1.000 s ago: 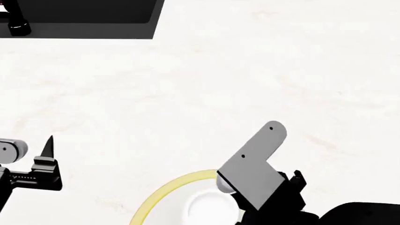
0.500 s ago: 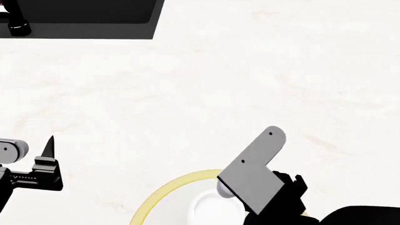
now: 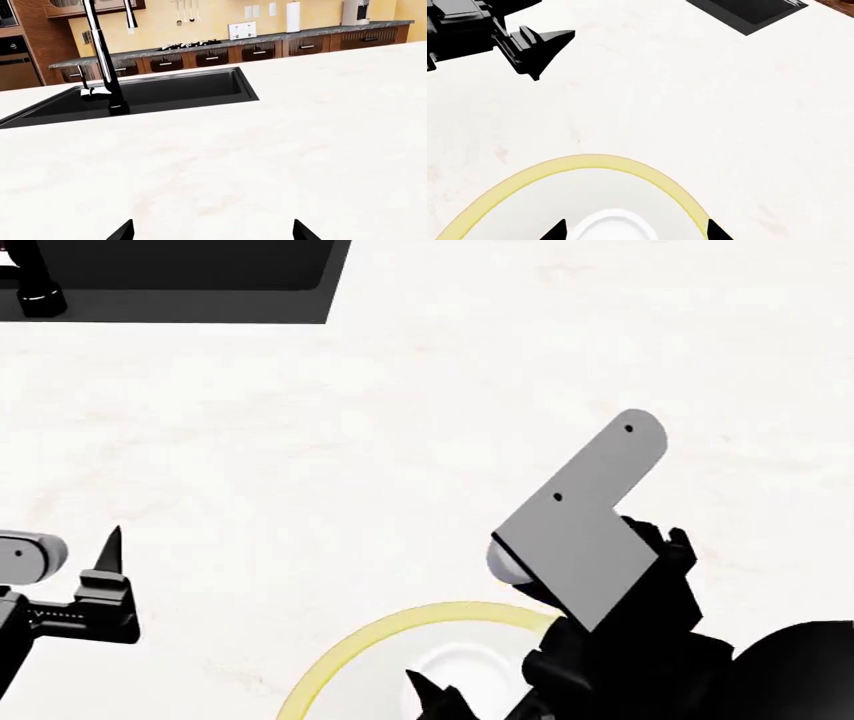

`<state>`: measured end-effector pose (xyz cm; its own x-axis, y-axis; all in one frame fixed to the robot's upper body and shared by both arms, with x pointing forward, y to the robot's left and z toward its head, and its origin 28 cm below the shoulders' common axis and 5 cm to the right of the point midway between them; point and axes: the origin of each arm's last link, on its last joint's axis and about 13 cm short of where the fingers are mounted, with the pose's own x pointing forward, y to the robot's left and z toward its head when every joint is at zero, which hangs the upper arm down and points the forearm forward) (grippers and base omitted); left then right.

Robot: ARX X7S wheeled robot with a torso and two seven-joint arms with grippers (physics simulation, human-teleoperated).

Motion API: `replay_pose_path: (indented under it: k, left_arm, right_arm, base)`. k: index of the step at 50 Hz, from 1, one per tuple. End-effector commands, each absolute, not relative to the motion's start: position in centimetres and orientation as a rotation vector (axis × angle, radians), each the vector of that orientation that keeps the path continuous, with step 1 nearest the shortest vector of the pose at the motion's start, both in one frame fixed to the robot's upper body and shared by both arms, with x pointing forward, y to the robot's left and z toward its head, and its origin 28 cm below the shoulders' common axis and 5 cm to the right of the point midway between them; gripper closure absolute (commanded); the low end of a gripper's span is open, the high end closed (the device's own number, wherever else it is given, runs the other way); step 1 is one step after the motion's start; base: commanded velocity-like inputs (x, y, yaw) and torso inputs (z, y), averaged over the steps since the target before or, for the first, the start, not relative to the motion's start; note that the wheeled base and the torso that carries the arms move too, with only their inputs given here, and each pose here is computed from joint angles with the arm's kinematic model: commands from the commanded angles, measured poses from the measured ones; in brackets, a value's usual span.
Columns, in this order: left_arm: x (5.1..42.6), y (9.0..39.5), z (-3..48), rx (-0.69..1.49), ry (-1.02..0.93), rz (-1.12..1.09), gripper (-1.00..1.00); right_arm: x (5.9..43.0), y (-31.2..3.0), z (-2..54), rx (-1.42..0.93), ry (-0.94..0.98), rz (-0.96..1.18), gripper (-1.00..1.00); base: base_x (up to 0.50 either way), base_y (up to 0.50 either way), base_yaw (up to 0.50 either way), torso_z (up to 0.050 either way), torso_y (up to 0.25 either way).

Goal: Place the cup inside the bowl on the dining table and move the bowl to any counter.

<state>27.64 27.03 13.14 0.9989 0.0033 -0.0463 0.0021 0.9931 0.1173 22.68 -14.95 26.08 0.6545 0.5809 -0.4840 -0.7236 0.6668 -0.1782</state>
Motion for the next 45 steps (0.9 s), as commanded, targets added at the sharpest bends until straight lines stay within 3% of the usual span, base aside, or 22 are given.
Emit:
replay_pose_path:
  k: [1, 19, 21, 29, 45]
  left_arm:
    - [27.7, 26.8, 13.1, 0.118, 0.049, -0.001, -1.00]
    - [27.8, 26.9, 13.2, 0.116, 0.046, -0.004, -1.00]
    - [27.8, 26.9, 13.2, 0.115, 0.046, -0.007, -1.00]
    - [27.8, 26.8, 13.2, 0.114, 0.046, -0.007, -1.00]
    - [27.9, 26.7, 12.9, 0.111, 0.051, -0.011, -1.00]
  right_arm:
    - [22.1, -15.6, 28.2, -0.358, 0.322, 0.726, -1.00]
    - [20.0, -21.3, 30.2, -0.267, 0.307, 0.413, -1.00]
    - [19.9, -21.9, 30.0, -0.344, 0.291, 0.407, -1.00]
    - [20.0, -24.3, 26.6, -0.114, 0.469, 0.289, -1.00]
    - [19.6, -24.1, 24.3, 0.025, 0.684, 0.453, -1.00]
  base:
    - [0.00, 0.00, 0.00, 0.000, 0.000]
    - [0.00, 0.00, 0.00, 0.000, 0.000]
    - [0.00, 0.00, 0.00, 0.000, 0.000]
    - [0.00, 0.00, 0.00, 0.000, 0.000]
    - [0.00, 0.00, 0.00, 0.000, 0.000]
